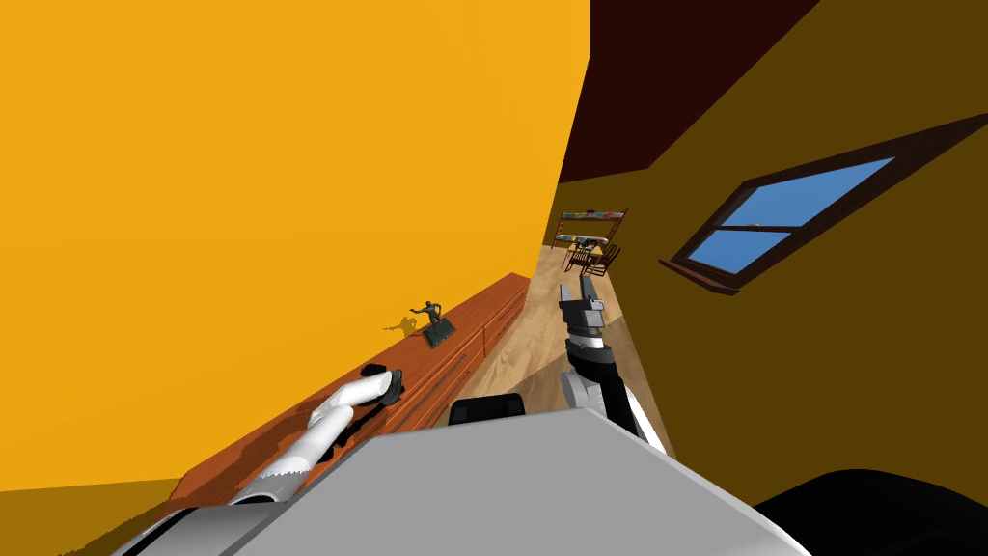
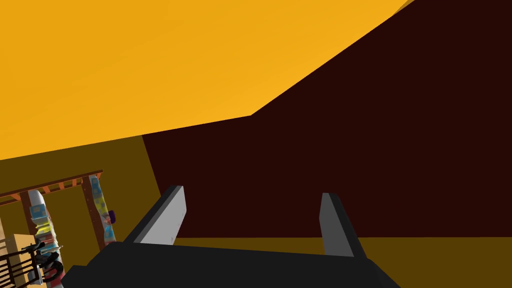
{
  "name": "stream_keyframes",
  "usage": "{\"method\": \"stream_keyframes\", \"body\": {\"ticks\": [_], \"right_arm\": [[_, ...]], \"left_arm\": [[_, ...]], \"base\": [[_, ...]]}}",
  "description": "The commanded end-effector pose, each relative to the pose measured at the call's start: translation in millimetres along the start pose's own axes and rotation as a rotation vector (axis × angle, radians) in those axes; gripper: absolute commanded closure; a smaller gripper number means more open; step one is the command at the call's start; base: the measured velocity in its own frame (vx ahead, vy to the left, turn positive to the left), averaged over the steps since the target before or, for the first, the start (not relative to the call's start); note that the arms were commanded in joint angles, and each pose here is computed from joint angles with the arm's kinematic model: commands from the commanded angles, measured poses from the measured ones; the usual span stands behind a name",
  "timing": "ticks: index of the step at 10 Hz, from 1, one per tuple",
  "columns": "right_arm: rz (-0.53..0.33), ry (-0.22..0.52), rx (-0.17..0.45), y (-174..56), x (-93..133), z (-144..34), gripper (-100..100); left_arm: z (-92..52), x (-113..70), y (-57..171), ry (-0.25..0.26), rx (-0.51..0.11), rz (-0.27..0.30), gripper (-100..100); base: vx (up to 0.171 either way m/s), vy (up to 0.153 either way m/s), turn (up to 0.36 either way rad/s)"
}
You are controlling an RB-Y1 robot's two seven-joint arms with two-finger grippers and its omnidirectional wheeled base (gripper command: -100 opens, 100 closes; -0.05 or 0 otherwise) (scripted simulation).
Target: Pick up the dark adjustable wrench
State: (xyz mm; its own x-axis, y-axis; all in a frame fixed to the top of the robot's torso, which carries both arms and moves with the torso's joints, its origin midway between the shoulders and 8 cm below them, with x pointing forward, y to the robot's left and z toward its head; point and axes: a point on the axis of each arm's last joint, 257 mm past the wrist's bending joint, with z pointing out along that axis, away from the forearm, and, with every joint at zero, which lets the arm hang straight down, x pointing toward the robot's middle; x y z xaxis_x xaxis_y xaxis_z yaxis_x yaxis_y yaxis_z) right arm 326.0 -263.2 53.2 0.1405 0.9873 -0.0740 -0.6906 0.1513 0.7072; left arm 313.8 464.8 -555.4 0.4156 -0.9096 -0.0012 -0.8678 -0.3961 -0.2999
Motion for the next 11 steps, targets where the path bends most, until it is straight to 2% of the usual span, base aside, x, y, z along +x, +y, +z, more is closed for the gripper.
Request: {"method": "stream_keyframes", "body": {"ticks": [1, 2, 3, 5, 6, 7, 9, 10, 11], "right_arm": [[0.000, 0.000, 0.000, 0, 0, 0.0, 0], [0.000, 0.000, 0.000, 0, 0, 0.0, 0], [0.000, 0.000, 0.000, 0, 0, 0.0, 0], [0.000, 0.000, 0.000, 0, 0, 0.0, 0], [0.000, 0.000, 0.000, 0, 0, 0.0, 0], [0.000, 0.000, 0.000, 0, 0, 0.0, 0], [0.000, 0.000, 0.000, 0, 0, 0.0, 0], [0.000, 0.000, 0.000, 0, 0, 0.0, 0], [0.000, 0.000, 0.000, 0, 0, 0.0, 0]], "left_arm": [[0.6, -15.8, 11, -0.027, -0.057, -0.025, -100], [1.8, -20.0, 15, -0.035, -0.067, -0.030, -100], [0.5, -32.6, 23, -0.053, -0.105, -0.048, -100], [1.6, -37.9, 29, -0.063, -0.117, -0.055, -100], [-0.3, -50.4, 37, -0.081, -0.152, -0.074, -100], [0.2, -53.2, 40, -0.086, -0.159, -0.077, -100], [-4.7, -77.4, 57, -0.124, -0.224, -0.116, -100], [-4.6, -78.9, 59, -0.127, -0.228, -0.118, -100], [-7.3, -89.2, 67, -0.143, -0.254, -0.136, -100]], "base": [[0.035, 0.002, 0.010], [0.025, 0.003, 0.006], [0.024, 0.003, 0.012], [0.019, 0.006, 0.005], [0.021, 0.004, 0.011], [0.021, 0.006, 0.012], [0.035, 0.010, 0.016], [0.027, 0.013, 0.007], [0.027, 0.010, 0.009]]}}
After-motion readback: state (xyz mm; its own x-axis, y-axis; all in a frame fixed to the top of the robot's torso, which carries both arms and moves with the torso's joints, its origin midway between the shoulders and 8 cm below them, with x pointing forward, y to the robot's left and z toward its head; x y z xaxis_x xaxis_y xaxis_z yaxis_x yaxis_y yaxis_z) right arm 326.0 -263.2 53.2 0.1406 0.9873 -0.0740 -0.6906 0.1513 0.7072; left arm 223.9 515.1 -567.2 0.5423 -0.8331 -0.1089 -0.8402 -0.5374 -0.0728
